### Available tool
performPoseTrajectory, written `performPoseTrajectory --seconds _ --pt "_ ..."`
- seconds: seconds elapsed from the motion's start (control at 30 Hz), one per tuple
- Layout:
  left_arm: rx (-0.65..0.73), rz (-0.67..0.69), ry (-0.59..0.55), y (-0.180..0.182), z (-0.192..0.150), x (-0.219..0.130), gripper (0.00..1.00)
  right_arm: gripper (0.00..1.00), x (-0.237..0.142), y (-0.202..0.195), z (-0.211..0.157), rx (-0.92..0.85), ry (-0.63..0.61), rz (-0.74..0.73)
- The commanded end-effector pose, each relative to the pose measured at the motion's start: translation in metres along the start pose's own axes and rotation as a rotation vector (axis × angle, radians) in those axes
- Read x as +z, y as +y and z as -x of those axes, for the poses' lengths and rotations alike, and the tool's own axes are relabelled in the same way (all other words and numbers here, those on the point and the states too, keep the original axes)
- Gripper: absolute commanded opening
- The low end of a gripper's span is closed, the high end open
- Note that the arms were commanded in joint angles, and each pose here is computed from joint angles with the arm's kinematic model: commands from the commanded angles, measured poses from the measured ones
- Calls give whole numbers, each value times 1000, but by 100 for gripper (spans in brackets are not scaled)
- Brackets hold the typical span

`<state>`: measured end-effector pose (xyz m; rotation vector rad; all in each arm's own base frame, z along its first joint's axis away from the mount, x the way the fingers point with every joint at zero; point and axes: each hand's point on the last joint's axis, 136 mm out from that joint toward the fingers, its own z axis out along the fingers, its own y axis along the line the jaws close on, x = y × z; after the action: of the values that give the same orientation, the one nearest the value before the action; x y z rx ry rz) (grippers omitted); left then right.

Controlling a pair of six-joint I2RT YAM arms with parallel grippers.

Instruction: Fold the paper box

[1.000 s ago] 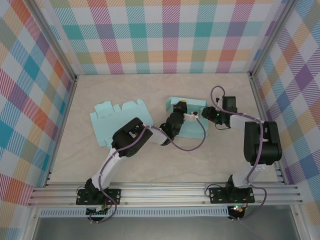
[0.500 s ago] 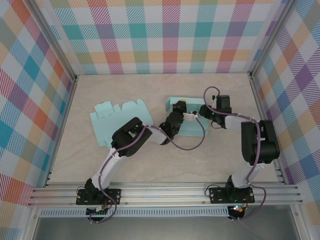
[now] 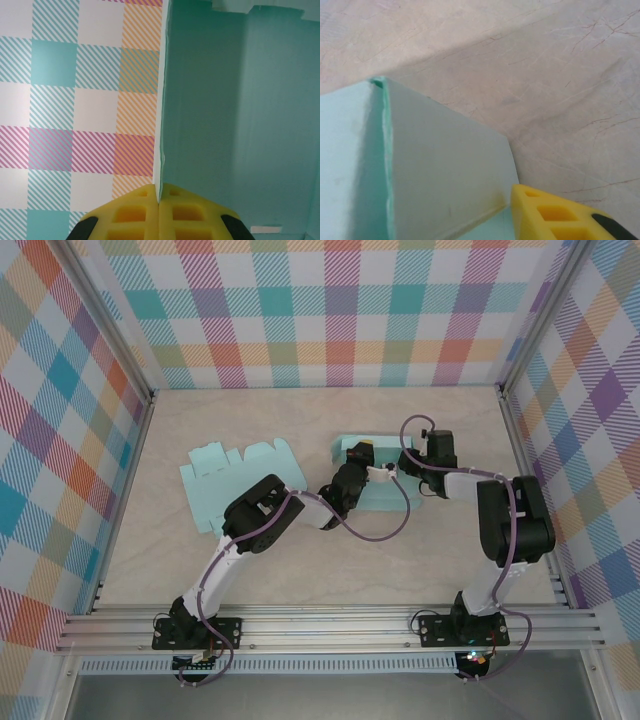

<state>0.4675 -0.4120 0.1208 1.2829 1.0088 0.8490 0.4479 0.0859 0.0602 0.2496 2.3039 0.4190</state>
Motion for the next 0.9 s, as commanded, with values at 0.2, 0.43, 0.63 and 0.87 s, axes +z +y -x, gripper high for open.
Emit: performPoseTrajectory --seconds 0.2,0.43,0.63,0.87 --pt "-9 -83 -48 -20 6 -3 0 22 4 7 30 -65 -121 -26" --pt "-94 -45 -21 0 5 3 0 6 4 12 28 -107 -125 -51" --pt "-282 1 17 37 1 1 8 0 -1 16 24 -133 -117 -57" --pt "-604 17 29 94 -11 -29 48 0 -11 17 19 -134 -113 -56"
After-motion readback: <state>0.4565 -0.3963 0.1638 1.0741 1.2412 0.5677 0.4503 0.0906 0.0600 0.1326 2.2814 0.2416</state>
